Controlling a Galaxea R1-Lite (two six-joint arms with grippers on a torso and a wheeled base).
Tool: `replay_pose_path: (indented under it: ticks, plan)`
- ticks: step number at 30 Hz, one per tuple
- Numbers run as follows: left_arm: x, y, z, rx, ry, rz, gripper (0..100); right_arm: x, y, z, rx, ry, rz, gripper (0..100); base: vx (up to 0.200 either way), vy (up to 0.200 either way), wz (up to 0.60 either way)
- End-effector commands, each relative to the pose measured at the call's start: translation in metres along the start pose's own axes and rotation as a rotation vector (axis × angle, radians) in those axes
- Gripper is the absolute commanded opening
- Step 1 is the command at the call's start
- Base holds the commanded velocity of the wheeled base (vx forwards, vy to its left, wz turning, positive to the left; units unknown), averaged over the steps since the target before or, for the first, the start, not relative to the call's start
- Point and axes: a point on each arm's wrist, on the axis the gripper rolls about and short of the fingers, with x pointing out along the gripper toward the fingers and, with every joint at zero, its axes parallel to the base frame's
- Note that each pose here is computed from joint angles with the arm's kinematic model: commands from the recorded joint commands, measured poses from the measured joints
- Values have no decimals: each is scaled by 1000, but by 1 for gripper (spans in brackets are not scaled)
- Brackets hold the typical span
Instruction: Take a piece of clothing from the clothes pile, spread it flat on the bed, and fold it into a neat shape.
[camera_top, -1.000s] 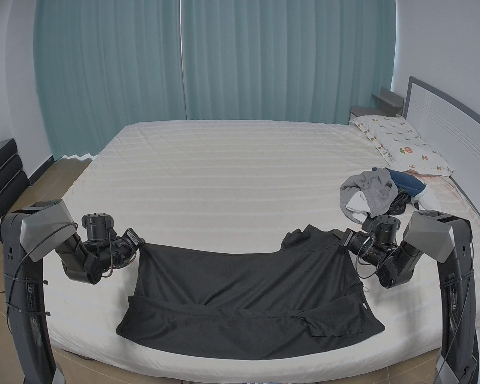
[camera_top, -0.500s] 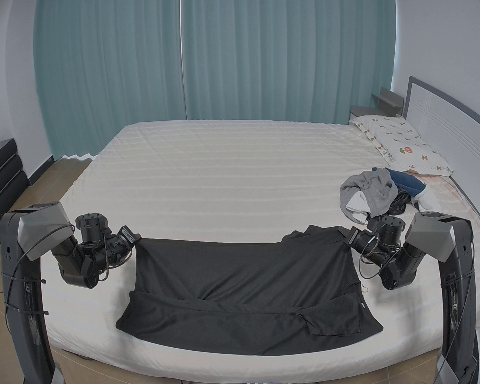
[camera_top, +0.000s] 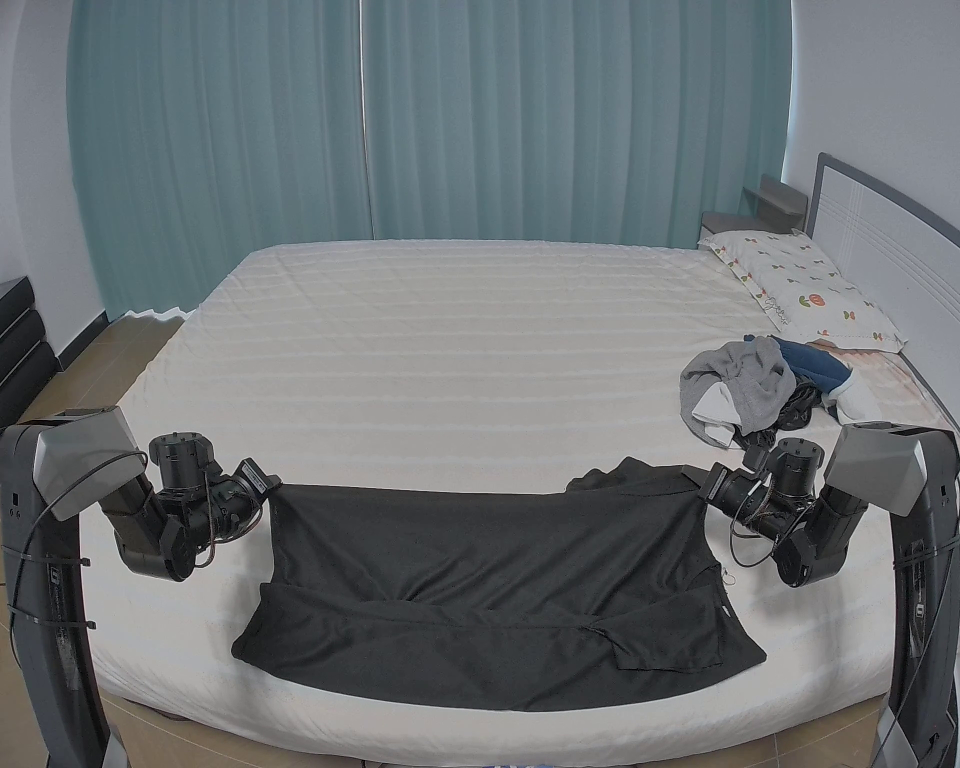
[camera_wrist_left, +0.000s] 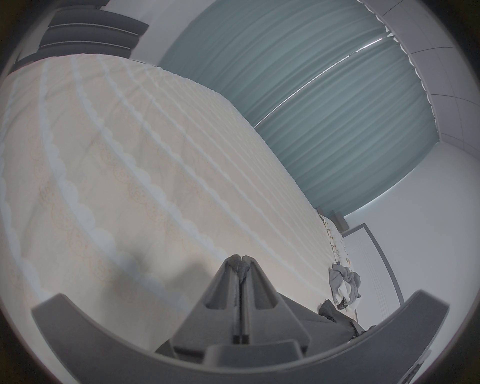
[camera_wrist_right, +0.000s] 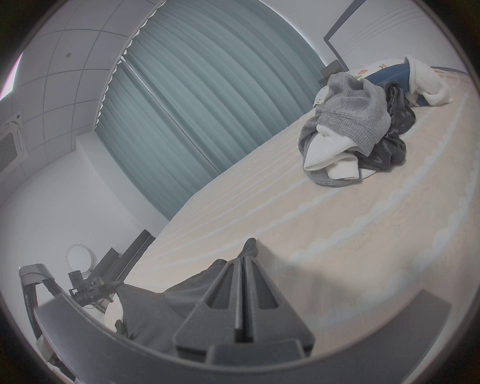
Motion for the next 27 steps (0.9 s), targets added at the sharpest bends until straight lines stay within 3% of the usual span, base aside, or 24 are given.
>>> replay_pose_path:
  ticks: [1,6,12,17,27]
  plan:
    - [-2,1,-2,2,14,-3,0,-9,-1,4,5,15,11,0,0,0,0]
    - [-5,6,-1,33,19,-6,0,-25,-7,11,17,60,60,0,0,0,0]
    - [-22,14,-5,92,48,-135,0,-40,-7,11,22,113,102,0,0,0,0]
    - [-33,24,-14,173,96,-156,0,-47,-8,4,-31,142,97,0,0,0,0]
    - [-54,39,-10,222,159,-213,0,-73,1,-5,-171,202,96,0,0,0,0]
